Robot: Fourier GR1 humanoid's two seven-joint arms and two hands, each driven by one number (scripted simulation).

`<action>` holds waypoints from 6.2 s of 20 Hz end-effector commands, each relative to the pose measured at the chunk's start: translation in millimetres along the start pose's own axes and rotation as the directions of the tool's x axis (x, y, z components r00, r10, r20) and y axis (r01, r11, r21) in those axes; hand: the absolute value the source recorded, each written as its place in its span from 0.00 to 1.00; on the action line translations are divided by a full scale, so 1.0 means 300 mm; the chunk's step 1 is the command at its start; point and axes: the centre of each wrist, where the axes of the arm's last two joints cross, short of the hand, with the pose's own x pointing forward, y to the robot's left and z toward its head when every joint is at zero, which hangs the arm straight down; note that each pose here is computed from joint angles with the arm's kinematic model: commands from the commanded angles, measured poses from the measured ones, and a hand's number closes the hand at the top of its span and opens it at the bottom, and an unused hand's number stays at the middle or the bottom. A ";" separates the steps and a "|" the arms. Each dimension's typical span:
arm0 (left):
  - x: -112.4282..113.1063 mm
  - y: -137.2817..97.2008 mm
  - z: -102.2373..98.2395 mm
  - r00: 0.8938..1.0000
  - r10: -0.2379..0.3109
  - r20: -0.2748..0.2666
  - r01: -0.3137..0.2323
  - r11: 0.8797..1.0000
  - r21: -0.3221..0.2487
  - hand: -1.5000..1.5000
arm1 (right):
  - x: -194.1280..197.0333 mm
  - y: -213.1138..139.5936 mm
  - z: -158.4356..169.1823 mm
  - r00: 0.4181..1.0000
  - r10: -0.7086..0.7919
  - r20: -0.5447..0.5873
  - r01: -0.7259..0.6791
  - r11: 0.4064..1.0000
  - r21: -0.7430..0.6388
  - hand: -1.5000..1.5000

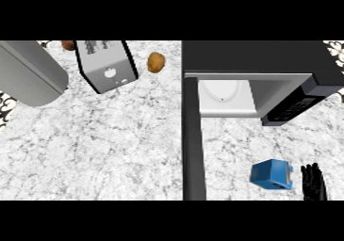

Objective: Pick up the milk, place it into the microwave and close the microwave

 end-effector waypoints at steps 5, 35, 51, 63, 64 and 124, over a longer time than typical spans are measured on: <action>0.078 -0.008 0.028 1.000 -0.011 0.023 0.011 1.000 -0.014 0.00 | -0.149 0.012 -0.083 0.999 0.034 0.002 -0.034 0.999 -0.014 0.00; 0.033 0.055 0.043 1.000 -0.004 0.022 0.005 1.000 -0.015 0.00 | -0.260 0.018 -0.393 0.996 -0.039 0.082 0.020 0.974 0.226 1.00; 0.066 0.015 0.075 1.000 -0.001 -0.019 0.001 1.000 -0.003 0.00 | 0.029 0.209 -0.449 0.986 -0.102 0.128 0.062 0.957 0.283 1.00; 0.065 0.133 0.070 1.000 -0.002 -0.022 0.002 1.000 -0.009 0.00 | 0.147 0.432 -0.727 0.972 0.132 0.196 -0.183 0.947 0.266 1.00; 0.009 0.086 -0.022 1.000 0.003 0.002 -0.003 1.000 0.008 0.00 | 0.145 0.456 -0.770 0.970 0.159 0.186 -0.206 0.939 0.276 1.00; -0.165 0.042 -0.157 0.998 0.041 -0.054 -0.056 0.944 -0.326 0.00 | 0.067 0.396 -1.022 0.914 0.359 0.190 -0.382 0.918 0.103 0.00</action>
